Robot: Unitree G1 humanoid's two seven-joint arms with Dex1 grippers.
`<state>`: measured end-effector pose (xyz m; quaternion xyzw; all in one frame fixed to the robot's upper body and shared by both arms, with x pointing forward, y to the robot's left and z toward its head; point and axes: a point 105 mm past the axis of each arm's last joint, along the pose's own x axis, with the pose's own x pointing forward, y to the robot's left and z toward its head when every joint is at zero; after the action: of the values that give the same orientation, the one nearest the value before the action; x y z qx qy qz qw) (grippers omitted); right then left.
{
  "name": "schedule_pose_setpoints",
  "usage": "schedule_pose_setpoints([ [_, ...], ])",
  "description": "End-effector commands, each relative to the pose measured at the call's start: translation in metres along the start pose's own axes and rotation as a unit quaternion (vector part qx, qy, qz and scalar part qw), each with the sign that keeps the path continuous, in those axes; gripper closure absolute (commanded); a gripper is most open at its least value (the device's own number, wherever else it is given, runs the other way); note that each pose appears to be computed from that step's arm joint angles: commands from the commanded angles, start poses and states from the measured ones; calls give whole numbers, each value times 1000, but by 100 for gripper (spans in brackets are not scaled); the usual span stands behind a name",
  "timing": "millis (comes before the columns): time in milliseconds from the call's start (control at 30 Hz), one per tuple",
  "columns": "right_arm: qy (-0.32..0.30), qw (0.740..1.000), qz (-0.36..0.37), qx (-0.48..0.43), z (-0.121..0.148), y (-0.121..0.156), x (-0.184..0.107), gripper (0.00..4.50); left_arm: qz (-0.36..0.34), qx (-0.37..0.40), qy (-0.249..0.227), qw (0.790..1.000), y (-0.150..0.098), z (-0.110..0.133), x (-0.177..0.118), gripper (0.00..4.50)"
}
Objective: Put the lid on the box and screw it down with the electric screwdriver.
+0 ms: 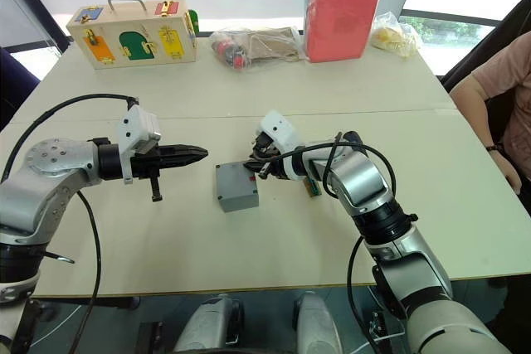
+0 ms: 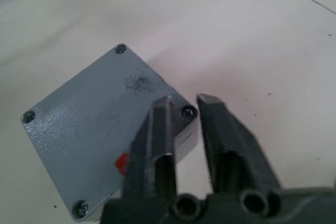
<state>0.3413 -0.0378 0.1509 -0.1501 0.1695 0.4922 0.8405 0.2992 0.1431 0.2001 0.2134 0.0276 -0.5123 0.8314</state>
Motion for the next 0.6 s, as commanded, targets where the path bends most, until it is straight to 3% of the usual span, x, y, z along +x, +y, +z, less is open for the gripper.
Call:
schedule_pose_setpoints([
  [33,-23,1000,-8,-18,15,-2,-11,173,-1,16,-13,1000,-2,10,-2,450],
  [133,-31,999,-31,-25,25,-11,-24,64,-5,15,-17,1000,-3,11,0,450],
  [267,-6,994,-109,-21,34,-41,-64,64,-20,13,-35,999,-5,17,4,450],
  [433,109,975,-191,4,9,-72,-115,64,-37,20,-46,998,-9,21,10,450],
  [600,199,952,-223,61,-17,-86,-150,64,-49,26,-56,997,-12,24,15,450],
])
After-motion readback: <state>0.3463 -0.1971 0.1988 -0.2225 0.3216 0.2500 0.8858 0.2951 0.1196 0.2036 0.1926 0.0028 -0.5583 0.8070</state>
